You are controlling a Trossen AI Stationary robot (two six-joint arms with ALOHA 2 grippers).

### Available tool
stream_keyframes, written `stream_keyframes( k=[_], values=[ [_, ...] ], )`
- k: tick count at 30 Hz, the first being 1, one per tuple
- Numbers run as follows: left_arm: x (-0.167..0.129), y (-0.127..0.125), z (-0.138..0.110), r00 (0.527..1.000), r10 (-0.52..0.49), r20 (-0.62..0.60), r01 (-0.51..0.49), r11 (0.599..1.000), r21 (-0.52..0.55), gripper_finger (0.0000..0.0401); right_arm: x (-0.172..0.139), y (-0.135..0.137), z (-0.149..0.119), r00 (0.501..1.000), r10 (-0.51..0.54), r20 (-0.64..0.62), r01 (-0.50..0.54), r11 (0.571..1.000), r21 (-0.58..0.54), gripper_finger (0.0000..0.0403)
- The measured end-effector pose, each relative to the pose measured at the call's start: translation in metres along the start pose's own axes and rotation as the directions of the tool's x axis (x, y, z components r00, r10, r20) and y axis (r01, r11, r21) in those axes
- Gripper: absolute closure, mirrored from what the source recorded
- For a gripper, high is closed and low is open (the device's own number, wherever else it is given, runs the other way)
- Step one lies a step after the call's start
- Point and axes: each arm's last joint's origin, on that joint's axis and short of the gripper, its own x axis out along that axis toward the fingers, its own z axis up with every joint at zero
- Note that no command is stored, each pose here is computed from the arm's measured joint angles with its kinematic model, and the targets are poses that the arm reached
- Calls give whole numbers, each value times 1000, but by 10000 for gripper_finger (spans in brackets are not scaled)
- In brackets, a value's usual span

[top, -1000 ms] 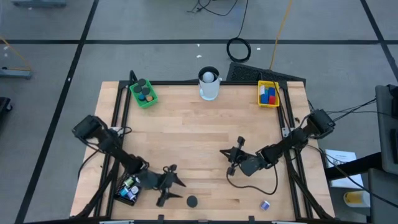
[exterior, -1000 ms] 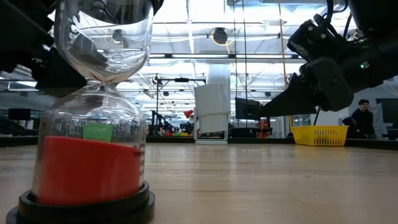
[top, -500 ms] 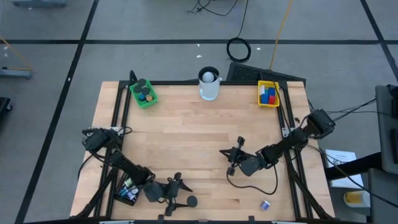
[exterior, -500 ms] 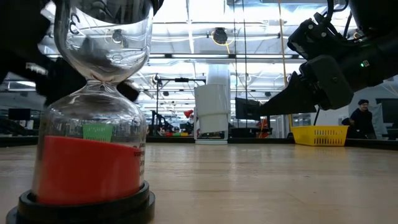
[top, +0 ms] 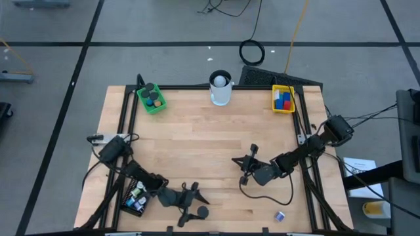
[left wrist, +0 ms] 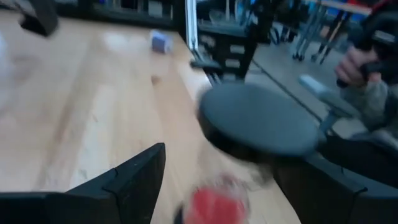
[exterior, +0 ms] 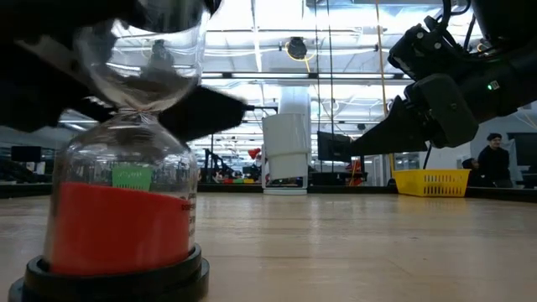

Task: Pick & Place Office items
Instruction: Put the red hourglass into the green bin

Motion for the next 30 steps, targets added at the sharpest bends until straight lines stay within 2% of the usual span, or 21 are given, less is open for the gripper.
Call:
stream_keyframes(
  k=[3, 7, 15, 17, 20, 24, 30],
  values=[
    [2, 2, 2, 998, -9, 60, 8, 1000, 25, 91, -1, 1, 0, 1000, 2, 0, -2, 1000, -1, 403],
    [2, 2, 3, 997, -20, 75, 16, 999, 47, 106, -1, 1, 0, 1000, 4, 1, -4, 1000, -14, 403],
    [2, 1, 2, 997, -20, 70, 15, 997, 72, 222, -1, 1, 0, 1000, 5, 0, -5, 1000, -16, 403],
    [2, 1, 2, 997, -13, 73, 6, 996, 90, 230, -1, 1, 0, 1000, 5, 0, -5, 1000, -15, 403],
    [1, 1, 7, 996, 24, 89, -34, 993, 114, 230, -1, 1, 0, 1000, 5, 0, -5, 1000, -14, 403],
    [-10, 3, 35, 985, 98, 143, -122, 978, 170, 230, -1, 1, 0, 1000, 5, 1, -5, 1000, -14, 403],
    [-55, 26, 81, 928, 333, 165, -365, 901, 235, 226, -4, 4, -1, 1000, 19, 2, -19, 1000, -25, 403]
  ],
)
